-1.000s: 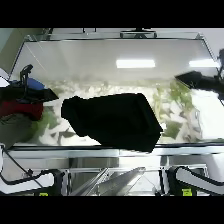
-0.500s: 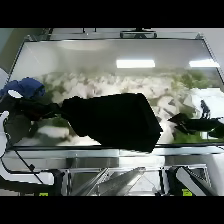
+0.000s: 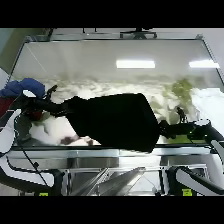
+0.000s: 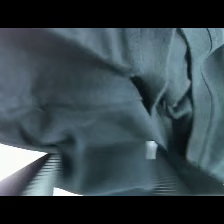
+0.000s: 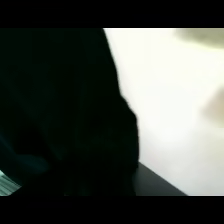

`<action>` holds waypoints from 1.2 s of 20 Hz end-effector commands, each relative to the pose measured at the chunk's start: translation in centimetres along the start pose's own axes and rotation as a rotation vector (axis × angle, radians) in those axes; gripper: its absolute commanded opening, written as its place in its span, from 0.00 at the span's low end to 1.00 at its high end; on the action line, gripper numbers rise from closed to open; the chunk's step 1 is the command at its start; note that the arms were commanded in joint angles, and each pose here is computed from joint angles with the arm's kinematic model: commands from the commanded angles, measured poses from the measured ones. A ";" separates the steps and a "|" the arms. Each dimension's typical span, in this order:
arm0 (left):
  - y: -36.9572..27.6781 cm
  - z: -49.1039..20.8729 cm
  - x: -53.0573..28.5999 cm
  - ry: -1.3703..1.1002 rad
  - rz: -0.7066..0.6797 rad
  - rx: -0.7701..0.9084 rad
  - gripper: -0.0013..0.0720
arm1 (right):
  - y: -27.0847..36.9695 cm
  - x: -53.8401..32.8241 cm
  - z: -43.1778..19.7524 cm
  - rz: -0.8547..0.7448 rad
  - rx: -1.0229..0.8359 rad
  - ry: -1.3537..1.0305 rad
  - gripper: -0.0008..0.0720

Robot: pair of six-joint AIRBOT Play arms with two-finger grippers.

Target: Fold the shirts.

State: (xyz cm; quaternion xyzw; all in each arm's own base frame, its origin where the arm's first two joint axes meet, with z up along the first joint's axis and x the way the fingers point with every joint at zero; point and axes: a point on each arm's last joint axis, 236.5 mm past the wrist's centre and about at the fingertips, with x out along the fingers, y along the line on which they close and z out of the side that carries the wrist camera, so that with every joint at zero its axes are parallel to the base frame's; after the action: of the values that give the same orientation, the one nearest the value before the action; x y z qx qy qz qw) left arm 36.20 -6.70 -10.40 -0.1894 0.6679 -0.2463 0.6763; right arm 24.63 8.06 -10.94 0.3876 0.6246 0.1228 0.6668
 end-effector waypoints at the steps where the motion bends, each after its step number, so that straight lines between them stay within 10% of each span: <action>1: -1.1 0.0 0.1 0.004 0.001 0.035 0.33 | 2.8 0.3 2.0 0.085 -0.068 -0.048 0.40; 3: -1.5 0.4 -0.9 -0.025 0.011 0.052 0.02 | 4.2 -1.1 4.7 0.084 -0.129 -0.103 0.17; 13: -8.3 4.0 -17.2 -0.445 0.132 0.220 0.02 | 17.0 -12.0 12.7 0.182 -0.435 -0.289 0.04; 24: -31.7 -4.1 -40.1 -1.099 0.238 0.738 0.04 | 36.5 -35.3 4.3 0.153 -1.048 -0.958 0.04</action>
State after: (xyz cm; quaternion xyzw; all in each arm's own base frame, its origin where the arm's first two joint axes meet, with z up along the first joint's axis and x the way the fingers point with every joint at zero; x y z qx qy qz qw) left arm 33.92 -7.51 35.22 -0.0038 0.1881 -0.2586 0.9475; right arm 36.88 7.83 30.79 0.1398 0.2135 0.2895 0.9225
